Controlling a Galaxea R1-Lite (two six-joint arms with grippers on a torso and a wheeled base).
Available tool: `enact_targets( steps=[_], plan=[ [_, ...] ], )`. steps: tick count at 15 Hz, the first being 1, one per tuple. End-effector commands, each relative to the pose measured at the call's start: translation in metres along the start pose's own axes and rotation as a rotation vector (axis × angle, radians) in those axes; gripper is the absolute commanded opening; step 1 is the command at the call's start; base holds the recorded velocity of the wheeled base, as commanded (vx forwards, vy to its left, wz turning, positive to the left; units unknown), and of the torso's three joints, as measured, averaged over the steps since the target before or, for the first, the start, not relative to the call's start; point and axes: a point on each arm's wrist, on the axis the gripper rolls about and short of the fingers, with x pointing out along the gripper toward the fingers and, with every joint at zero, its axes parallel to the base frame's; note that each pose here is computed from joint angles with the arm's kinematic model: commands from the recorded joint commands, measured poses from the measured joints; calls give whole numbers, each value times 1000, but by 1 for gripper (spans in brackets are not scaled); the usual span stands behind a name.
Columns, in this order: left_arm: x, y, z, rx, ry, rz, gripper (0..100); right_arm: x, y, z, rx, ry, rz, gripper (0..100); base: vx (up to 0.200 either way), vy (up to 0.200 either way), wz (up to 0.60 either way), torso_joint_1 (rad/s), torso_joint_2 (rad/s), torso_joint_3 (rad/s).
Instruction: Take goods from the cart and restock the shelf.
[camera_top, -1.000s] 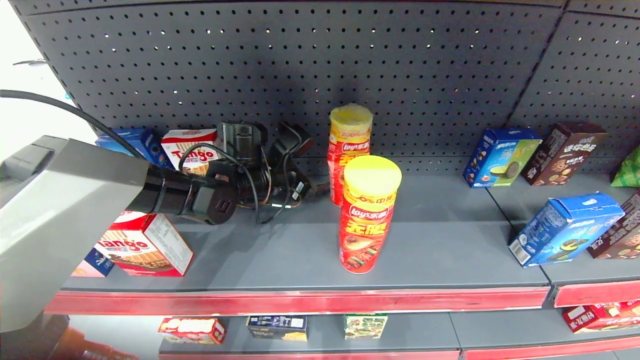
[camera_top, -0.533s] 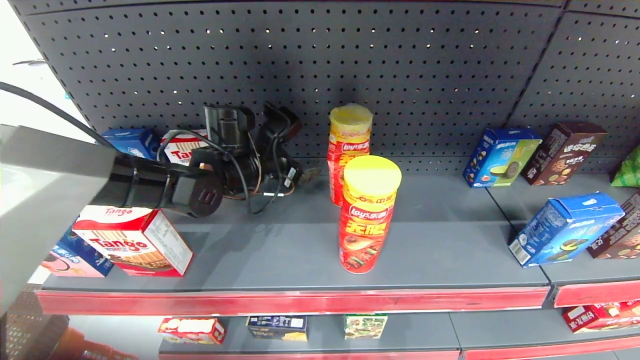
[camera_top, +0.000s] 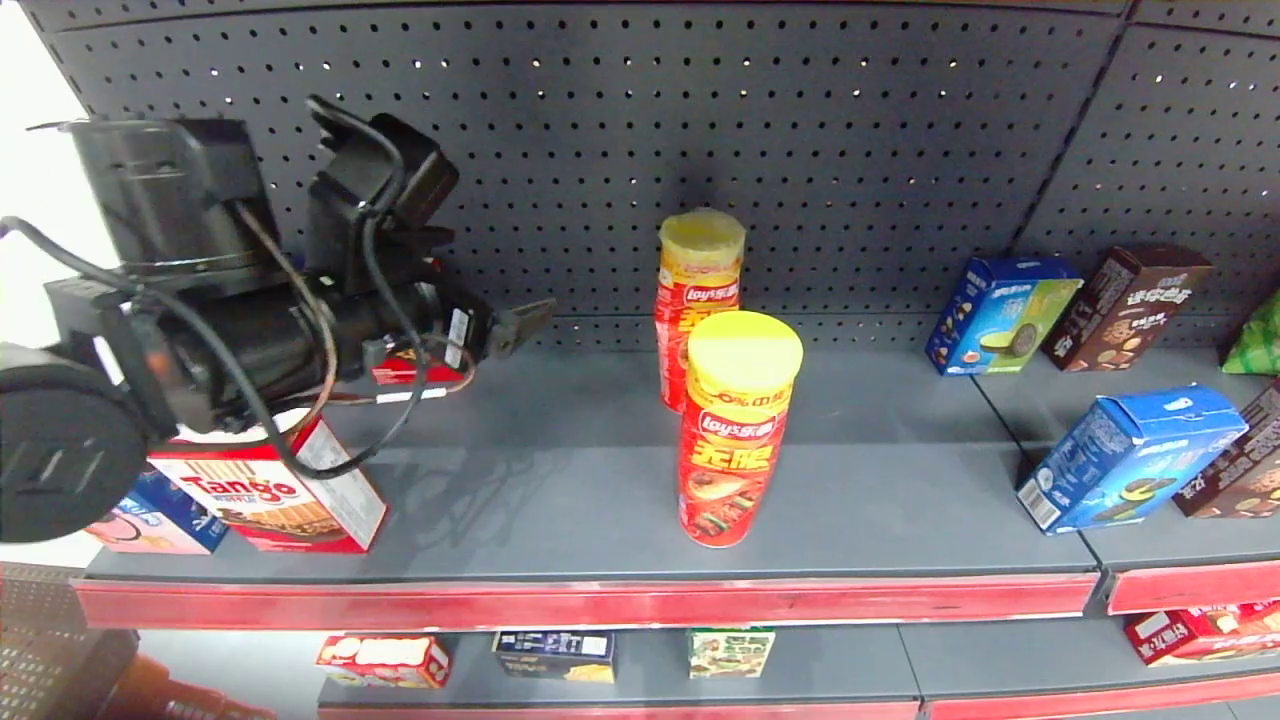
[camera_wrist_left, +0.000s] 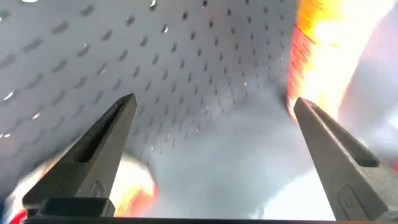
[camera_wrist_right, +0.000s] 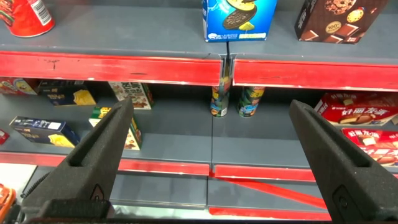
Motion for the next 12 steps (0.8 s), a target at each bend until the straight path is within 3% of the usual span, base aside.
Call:
enact_targets(
  steps=[1,4,6,9,10,11,12],
  plan=[
    [-71,-3,1,0,-36,28,100,0,0,0,0,2,0,100,0,0,0,0,0,0],
    [-111,-21,-21,-17,-45,-5,100,0,0,0,0,2,0,100,0,0,0,0,0,0],
    [-112,-22,-28,-23,-52,22,100,1,-1,1,10,19,-4,100,0,0,0,0,0,0],
    [-111,-15,-24,-19,-60,55,100,2,-1,2,30,14,2,100,0,0,0,0,0,0],
    [-111,-15,-20,-13,-74,54,100,-4,-1,42,56,-66,6,100,0,0,0,0,0,0],
    [-111,-15,-21,-15,-68,55,100,9,-3,101,121,-24,18,100,0,0,0,0,0,0],
    [-110,-15,-21,-18,-70,60,100,19,-3,115,147,26,23,100,0,0,0,0,0,0]
  ],
)
